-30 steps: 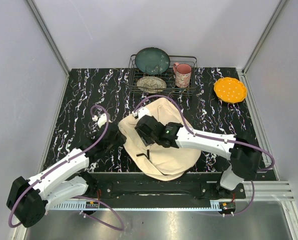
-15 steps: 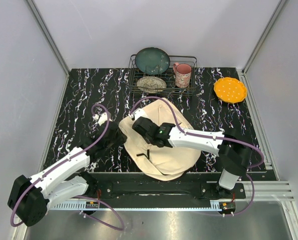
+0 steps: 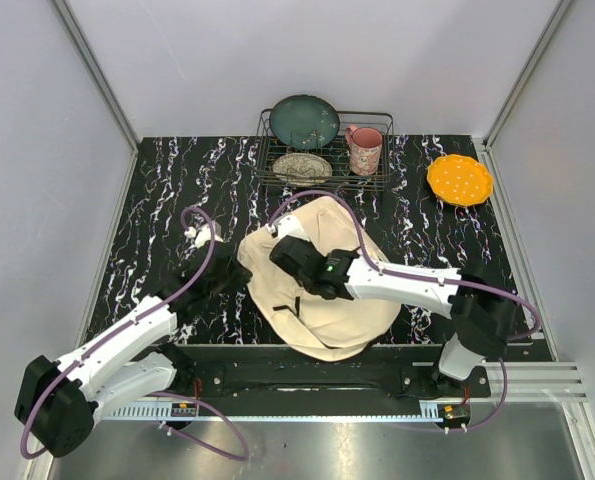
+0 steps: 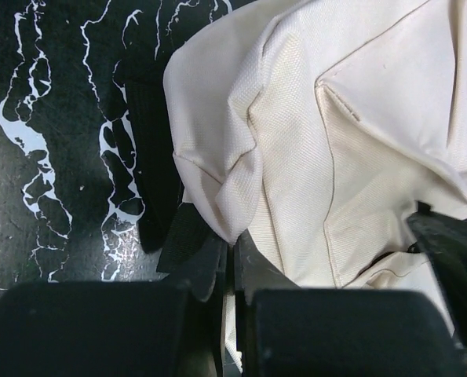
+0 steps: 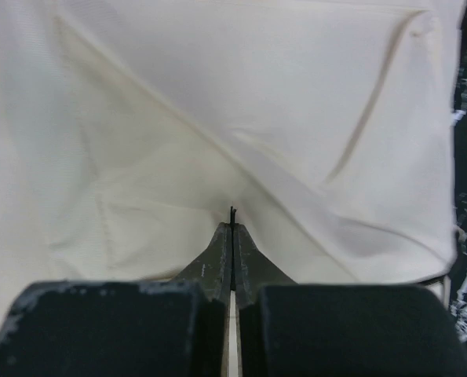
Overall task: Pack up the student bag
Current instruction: Zip the student bag at the center of the board.
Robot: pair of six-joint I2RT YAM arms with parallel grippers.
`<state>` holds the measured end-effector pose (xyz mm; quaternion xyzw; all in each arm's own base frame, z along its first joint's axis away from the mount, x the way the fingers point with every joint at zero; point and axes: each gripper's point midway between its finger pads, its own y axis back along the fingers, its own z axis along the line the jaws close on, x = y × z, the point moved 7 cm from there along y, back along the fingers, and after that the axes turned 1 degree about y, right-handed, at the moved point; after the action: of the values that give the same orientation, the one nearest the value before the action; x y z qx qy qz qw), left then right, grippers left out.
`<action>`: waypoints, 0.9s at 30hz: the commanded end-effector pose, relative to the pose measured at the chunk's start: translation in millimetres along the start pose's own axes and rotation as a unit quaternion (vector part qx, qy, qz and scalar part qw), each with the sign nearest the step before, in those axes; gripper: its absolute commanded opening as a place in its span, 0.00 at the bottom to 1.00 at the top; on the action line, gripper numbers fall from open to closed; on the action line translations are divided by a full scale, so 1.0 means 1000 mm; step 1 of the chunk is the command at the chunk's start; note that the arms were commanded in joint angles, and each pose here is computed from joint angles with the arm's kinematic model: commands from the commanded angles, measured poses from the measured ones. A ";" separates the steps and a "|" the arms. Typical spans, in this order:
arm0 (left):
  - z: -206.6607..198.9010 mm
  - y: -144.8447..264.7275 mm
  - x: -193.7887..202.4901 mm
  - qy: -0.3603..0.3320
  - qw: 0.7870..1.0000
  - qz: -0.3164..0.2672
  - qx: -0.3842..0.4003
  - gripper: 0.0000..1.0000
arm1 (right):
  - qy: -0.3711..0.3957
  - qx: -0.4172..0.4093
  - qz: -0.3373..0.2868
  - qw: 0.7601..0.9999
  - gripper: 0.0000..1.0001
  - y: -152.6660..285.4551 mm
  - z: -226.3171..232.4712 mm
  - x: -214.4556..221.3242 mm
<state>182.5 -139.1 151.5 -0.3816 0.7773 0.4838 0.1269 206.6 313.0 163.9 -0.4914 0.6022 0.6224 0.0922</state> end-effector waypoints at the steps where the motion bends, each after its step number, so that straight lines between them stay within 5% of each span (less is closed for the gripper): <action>1: -0.010 0.007 -0.021 -0.001 0.998 -0.046 0.030 0.00 | -0.056 0.062 -0.048 0.995 0.00 0.015 -0.030 -0.013; 26: 0.045 -0.001 -0.073 -0.001 0.999 -0.038 -0.015 0.00 | -0.225 0.072 -0.054 0.970 0.00 0.013 -0.095 0.000; 27: 0.043 -0.001 -0.072 -0.002 1.000 -0.028 -0.004 0.09 | -0.224 0.062 -0.056 0.971 0.00 0.014 -0.093 -0.002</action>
<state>206.3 -79.7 146.6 -0.3820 0.7744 0.4945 0.0988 239.3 241.9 177.3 -0.3659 0.5872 0.6759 0.2539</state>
